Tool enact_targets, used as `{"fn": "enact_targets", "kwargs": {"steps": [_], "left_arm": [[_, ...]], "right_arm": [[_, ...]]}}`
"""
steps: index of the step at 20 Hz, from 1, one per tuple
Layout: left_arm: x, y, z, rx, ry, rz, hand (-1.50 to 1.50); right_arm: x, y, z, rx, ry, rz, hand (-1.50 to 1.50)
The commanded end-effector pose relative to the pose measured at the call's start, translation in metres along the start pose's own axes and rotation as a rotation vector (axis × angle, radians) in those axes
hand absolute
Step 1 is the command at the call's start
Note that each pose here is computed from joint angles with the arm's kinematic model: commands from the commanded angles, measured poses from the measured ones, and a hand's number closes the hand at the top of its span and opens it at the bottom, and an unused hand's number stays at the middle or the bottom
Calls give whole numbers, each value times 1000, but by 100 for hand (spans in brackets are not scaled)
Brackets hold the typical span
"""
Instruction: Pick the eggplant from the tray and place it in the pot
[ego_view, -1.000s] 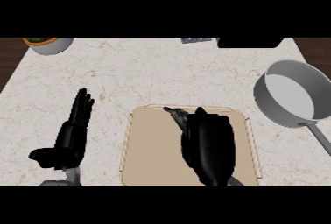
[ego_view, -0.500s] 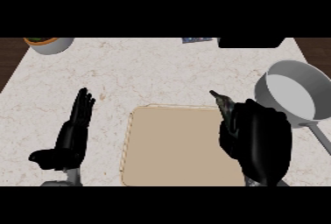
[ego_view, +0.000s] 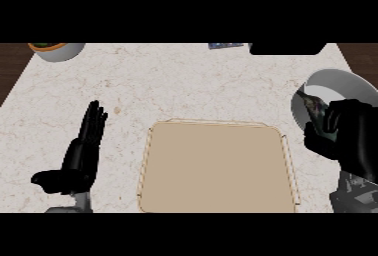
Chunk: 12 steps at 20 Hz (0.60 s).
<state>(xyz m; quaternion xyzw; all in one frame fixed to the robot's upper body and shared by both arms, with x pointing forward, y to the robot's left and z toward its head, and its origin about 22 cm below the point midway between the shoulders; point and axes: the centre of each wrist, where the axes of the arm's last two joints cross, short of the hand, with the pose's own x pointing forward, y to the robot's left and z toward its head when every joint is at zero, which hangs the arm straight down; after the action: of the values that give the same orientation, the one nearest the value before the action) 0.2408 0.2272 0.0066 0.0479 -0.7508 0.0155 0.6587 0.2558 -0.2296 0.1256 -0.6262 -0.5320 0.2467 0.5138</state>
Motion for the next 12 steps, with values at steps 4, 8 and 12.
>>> {"fn": "enact_targets", "kwargs": {"steps": [4, 8, 12], "left_arm": [[-19, 10, 2, 24, -1, -1, 0], [5, 12, -5, 9, -10, -1, 0], [-4, 1, -9, -3, 9, 9, 0]], "right_arm": [[-77, -4, -31, 12, 43, 1, 150], [-106, 23, -51, 105, 55, -23, 150], [-124, 51, -57, 219, 72, -10, 150]]}}
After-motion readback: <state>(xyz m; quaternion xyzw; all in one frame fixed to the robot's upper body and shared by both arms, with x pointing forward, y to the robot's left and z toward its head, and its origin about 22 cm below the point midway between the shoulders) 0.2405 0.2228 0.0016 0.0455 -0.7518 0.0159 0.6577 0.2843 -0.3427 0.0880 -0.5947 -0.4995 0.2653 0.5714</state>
